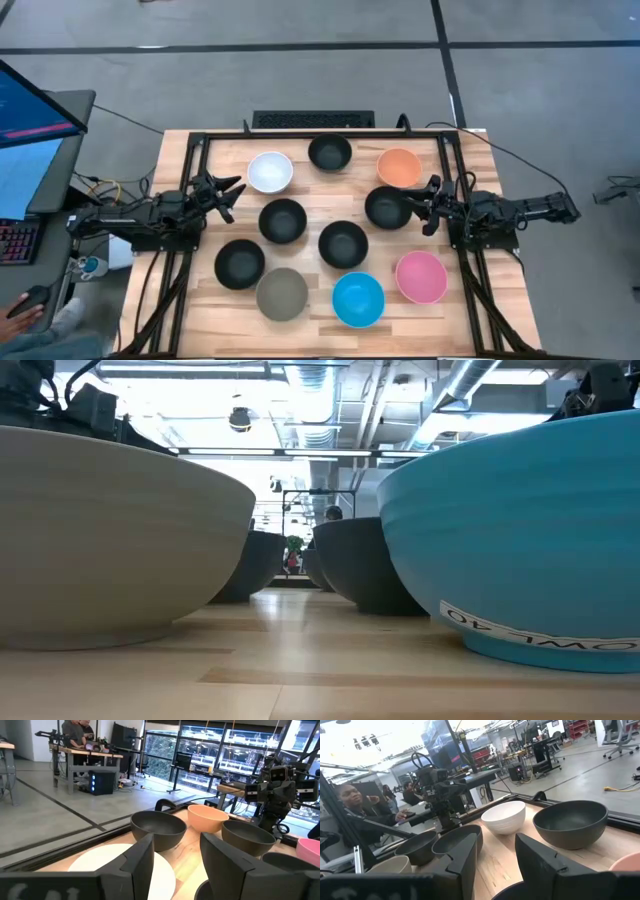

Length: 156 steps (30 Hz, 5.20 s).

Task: Nest bowls inside each other

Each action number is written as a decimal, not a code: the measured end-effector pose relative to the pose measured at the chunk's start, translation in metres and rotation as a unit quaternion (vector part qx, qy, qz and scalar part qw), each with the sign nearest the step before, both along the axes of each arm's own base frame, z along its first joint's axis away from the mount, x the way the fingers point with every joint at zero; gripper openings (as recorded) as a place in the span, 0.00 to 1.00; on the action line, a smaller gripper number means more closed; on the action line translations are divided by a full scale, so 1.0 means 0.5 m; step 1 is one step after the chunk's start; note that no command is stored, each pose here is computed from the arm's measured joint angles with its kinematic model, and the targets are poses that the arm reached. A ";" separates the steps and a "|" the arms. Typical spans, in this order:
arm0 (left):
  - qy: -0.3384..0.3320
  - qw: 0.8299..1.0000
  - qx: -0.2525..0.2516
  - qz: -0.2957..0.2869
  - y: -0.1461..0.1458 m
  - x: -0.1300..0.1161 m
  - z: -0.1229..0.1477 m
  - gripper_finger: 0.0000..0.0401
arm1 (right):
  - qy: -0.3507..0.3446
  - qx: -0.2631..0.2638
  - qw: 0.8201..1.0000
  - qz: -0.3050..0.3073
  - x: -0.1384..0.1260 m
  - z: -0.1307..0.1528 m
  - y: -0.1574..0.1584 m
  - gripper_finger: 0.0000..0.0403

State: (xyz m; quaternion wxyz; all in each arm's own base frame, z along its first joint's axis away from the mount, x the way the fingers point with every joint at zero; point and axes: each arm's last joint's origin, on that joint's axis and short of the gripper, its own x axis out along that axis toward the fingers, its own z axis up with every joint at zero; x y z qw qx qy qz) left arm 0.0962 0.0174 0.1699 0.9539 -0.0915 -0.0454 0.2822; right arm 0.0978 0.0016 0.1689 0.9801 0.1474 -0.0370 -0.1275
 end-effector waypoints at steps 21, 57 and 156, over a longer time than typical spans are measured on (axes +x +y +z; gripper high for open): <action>0.000 1.000 0.000 0.000 0.000 0.000 0.000 0.38 | 0.000 0.000 1.000 0.000 0.000 0.000 0.000 0.39; -0.223 0.943 -0.224 0.104 0.014 -0.015 0.029 0.38 | -0.133 0.226 0.963 -0.063 -0.005 0.021 -0.012 0.40; 0.615 0.732 -0.292 -0.001 0.412 0.290 0.032 0.38 | -0.081 0.278 0.908 -0.304 -0.095 0.142 -0.055 0.60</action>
